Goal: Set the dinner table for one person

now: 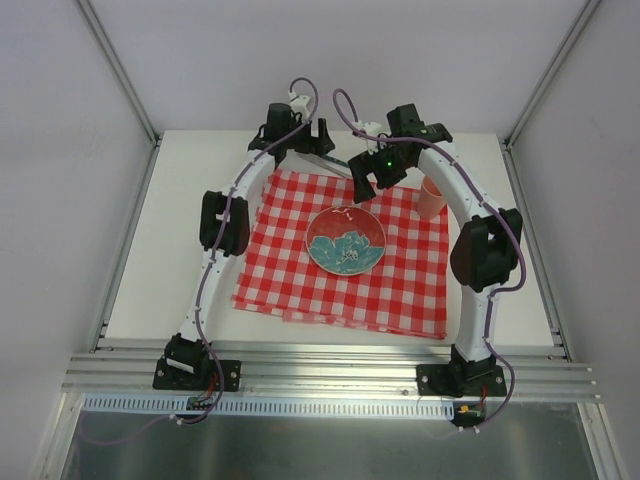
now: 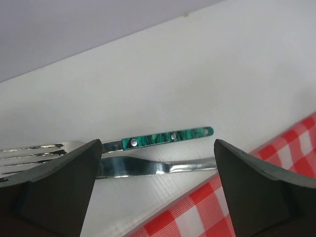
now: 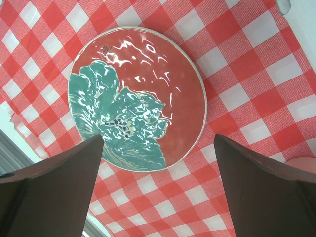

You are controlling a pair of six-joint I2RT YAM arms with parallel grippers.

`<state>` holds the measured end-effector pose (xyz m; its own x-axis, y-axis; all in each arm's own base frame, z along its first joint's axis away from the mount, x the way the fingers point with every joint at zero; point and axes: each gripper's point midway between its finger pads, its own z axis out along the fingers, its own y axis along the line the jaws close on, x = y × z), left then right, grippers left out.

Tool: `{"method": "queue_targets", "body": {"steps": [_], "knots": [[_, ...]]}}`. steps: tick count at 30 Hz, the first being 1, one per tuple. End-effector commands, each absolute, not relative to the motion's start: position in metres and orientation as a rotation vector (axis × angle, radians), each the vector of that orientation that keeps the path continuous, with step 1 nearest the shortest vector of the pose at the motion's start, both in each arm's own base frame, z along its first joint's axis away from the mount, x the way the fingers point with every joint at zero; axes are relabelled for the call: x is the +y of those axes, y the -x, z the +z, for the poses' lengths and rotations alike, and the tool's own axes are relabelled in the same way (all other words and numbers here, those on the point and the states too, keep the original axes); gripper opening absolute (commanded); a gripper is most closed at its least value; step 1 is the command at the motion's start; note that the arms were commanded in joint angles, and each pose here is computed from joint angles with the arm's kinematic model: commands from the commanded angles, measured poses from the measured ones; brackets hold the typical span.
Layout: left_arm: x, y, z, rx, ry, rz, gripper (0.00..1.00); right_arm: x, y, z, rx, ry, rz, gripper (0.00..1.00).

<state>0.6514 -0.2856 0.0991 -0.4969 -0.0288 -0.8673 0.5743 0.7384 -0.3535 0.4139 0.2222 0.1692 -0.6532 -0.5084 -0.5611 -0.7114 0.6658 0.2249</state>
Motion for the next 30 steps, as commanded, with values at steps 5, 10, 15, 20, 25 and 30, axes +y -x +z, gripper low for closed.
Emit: {"method": "queue_targets", "body": {"steps": [5,10,15,20,25,30], "knots": [[-0.298,-0.672,0.121,1.925,-0.118,-0.79,0.99,0.222,-0.415,0.176,2.413,0.932,0.606,1.0],[-0.306,-0.666,0.105,1.992,0.038,-0.885,0.99,0.219,-0.415,0.173,2.428,0.922,0.593,1.0],[-0.314,-0.648,0.085,2.093,0.211,-1.014,0.99,0.218,-0.417,0.175,2.43,0.914,0.59,0.99],[-0.317,-0.65,0.076,2.103,0.28,-1.045,0.99,0.216,-0.416,0.169,2.445,0.91,0.59,1.0],[-0.304,-0.646,0.065,2.15,0.364,-1.006,0.99,0.218,-0.416,0.165,2.458,0.907,0.603,0.99],[-0.26,-0.647,0.071,2.161,0.469,-0.937,0.99,0.22,-0.425,0.168,2.441,0.901,0.591,0.99]]}}
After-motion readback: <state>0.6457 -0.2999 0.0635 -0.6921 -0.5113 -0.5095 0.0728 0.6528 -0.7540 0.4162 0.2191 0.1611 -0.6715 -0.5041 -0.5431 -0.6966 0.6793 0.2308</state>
